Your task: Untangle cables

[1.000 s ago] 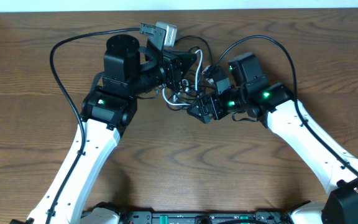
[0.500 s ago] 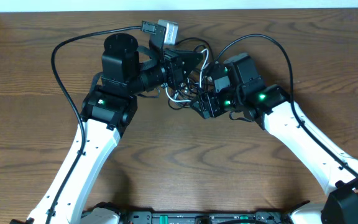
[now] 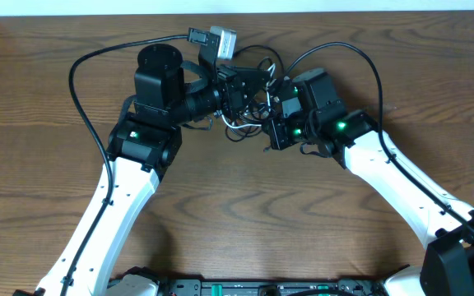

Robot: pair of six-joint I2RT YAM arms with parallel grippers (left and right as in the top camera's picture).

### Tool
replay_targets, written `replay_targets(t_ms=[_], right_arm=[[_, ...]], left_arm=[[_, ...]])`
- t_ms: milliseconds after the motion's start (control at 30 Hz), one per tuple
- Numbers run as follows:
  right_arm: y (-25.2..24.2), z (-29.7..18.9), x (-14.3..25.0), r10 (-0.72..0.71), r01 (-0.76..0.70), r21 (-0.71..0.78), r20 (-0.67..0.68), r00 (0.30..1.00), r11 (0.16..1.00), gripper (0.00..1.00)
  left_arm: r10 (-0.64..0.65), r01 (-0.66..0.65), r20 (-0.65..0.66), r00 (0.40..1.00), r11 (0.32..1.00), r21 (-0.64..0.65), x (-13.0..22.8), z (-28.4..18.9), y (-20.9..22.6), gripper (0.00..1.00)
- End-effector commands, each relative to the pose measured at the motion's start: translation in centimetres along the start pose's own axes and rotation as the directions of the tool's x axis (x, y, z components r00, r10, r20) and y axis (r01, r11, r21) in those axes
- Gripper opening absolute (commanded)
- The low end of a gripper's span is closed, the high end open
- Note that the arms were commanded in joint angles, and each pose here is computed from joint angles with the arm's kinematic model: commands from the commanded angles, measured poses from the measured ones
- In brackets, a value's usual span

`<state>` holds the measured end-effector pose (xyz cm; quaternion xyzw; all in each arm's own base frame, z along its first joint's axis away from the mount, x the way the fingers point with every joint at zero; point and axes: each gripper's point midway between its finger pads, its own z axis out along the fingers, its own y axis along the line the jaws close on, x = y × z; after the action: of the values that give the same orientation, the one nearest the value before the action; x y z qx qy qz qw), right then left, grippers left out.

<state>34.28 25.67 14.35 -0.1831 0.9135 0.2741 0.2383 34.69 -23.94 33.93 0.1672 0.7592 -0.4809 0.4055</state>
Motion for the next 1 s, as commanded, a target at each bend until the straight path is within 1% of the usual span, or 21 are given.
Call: replay_targets(t_ms=[0, 133, 200, 233, 333, 400, 433, 500, 567, 600, 700, 767, 800, 967], right_arm=[[-3.7, -0.5, 0.5, 0.090, -0.089, 0.152, -0.004, 0.996, 0.984, 0.01], [-7.7, -1.8, 1.7, 0.193, -0.181, 0.296, -0.014, 0.981, 0.938, 0.01], [-9.2, -2.4, 2.3, 0.231, -0.211, 0.325, -0.024, 0.973, 0.922, 0.01], [-9.8, -2.7, 2.6, 0.250, -0.226, 0.335, -0.027, 0.968, 0.915, 0.01], [-11.5, -3.7, 3.4, 0.287, -0.252, 0.362, -0.045, 0.957, 0.897, 0.01], [-12.2, -4.1, 3.8, 0.308, -0.268, 0.372, -0.053, 0.950, 0.889, 0.01], [-12.5, -4.3, 3.9, 0.319, -0.278, 0.373, -0.054, 0.946, 0.885, 0.01], [-12.5, -4.4, 3.9, 0.327, -0.287, 0.357, -0.057, 0.943, 0.889, 0.01], [-11.8, -4.2, 3.5, 0.322, -0.291, 0.300, -0.059, 0.945, 0.908, 0.01], [-11.5, -4.1, 3.4, 0.320, -0.292, 0.285, -0.057, 0.946, 0.913, 0.01], [-10.6, -4.1, 2.7, 0.310, -0.291, 0.233, -0.047, 0.950, 0.928, 0.01], [-9.5, -4.3, 2.0, 0.291, -0.281, 0.173, -0.036, 0.956, 0.944, 0.01], [-8.7, -4.8, 1.2, 0.274, -0.270, 0.139, -0.010, 0.962, 0.953, 0.01], [-7.3, -7.3, -0.6, 0.224, -0.232, 0.114, 0.078, 0.971, 0.966, 0.01]], left_arm=[[0.051, -0.050, 0.007, 0.999, 0.996, -0.068, -0.2, -0.2, 1.0, 0.08], [0.054, -0.054, -0.007, 0.999, 0.969, -0.243, 0.5, -0.7, 4.3, 0.08], [0.055, -0.060, -0.022, 0.998, 0.940, -0.337, 1.0, -1.2, 6.1, 0.08], [0.050, -0.057, -0.028, 0.998, 0.919, -0.390, 1.3, -1.6, 7.0, 0.09], [0.027, -0.047, -0.045, 0.999, 0.838, -0.543, 2.1, -3.1, 9.9, 0.35], [0.010, -0.046, -0.063, 0.998, 0.797, -0.602, 2.8, -3.9, 11.0, 0.52], [-0.002, -0.046, -0.076, 0.997, 0.782, -0.622, 3.2, -4.2, 11.4, 0.56], [-0.015, -0.057, -0.109, 0.994, 0.775, -0.629, 4.1, -4.3, 11.7, 0.64], [-0.038, -0.056, -0.136, 0.990, 0.777, -0.626, 4.9, -4.3, 11.8, 0.68], [-0.045, -0.053, -0.143, 0.989, 0.790, -0.611, 5.2, -4.1, 11.6, 0.69], [-0.068, -0.034, -0.173, 0.983, 0.849, -0.528, 6.0, -2.9, 10.4, 0.71], [-0.087, -0.019, -0.195, 0.977, 0.875, -0.483, 6.6, -2.2, 9.9, 0.71], [-0.110, 0.000, -0.222, 0.969, 0.896, -0.443, 7.4, -1.5, 9.7, 0.72], [-0.183, 0.075, -0.323, 0.928, 0.944, -0.320, 10.4, 1.0, 9.6, 0.72]])
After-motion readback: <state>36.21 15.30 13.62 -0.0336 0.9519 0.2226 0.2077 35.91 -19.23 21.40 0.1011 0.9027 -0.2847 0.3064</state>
